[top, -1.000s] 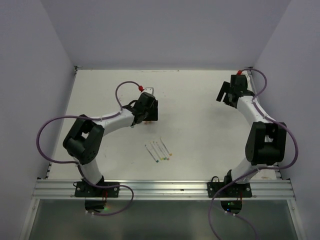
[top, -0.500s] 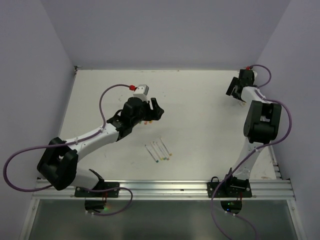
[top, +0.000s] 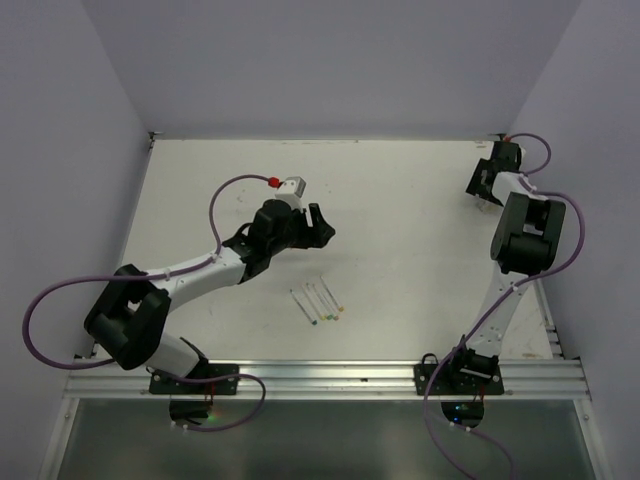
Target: Open the pen caps
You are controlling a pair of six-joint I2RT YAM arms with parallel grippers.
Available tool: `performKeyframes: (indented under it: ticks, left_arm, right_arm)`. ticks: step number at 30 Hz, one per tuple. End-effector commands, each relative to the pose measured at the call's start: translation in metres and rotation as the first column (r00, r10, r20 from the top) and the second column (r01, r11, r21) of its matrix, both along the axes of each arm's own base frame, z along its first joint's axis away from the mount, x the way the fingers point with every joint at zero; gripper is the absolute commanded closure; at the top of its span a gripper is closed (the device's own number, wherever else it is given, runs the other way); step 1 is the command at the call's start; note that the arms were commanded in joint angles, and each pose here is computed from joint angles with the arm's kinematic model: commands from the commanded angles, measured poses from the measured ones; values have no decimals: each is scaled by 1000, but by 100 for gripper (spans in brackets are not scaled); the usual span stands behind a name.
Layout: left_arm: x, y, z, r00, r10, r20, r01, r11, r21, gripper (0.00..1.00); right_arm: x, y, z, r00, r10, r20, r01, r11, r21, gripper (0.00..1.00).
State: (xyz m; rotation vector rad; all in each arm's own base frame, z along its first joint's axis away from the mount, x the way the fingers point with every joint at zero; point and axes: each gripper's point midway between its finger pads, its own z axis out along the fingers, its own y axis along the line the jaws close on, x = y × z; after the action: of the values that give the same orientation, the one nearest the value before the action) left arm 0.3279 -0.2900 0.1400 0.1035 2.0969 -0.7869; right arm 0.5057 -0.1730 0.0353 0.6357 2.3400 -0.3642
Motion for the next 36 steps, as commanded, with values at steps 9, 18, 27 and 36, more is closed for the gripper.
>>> performKeyframes:
  ticks: [9, 18, 27, 36]
  left_arm:
    - [7, -8, 18, 998, -9, 64, 12, 999, -50, 27]
    - [5, -11, 14, 998, -25, 52, 28, 998, -53, 27]
    - [4, -11, 15, 998, -31, 57, 34, 998, -53, 27]
    - [3, -11, 17, 998, -37, 60, 40, 998, -58, 27]
  right_arm:
    - [20, -3, 0, 995, 93, 21, -92, 995, -38, 27]
    - [10, -9, 5, 998, 58, 25, -56, 996, -75, 28]
    - [-7, -6, -6, 998, 48, -34, -50, 997, -60, 31]
    - [-23, -2, -15, 993, 80, -82, -86, 994, -67, 38]
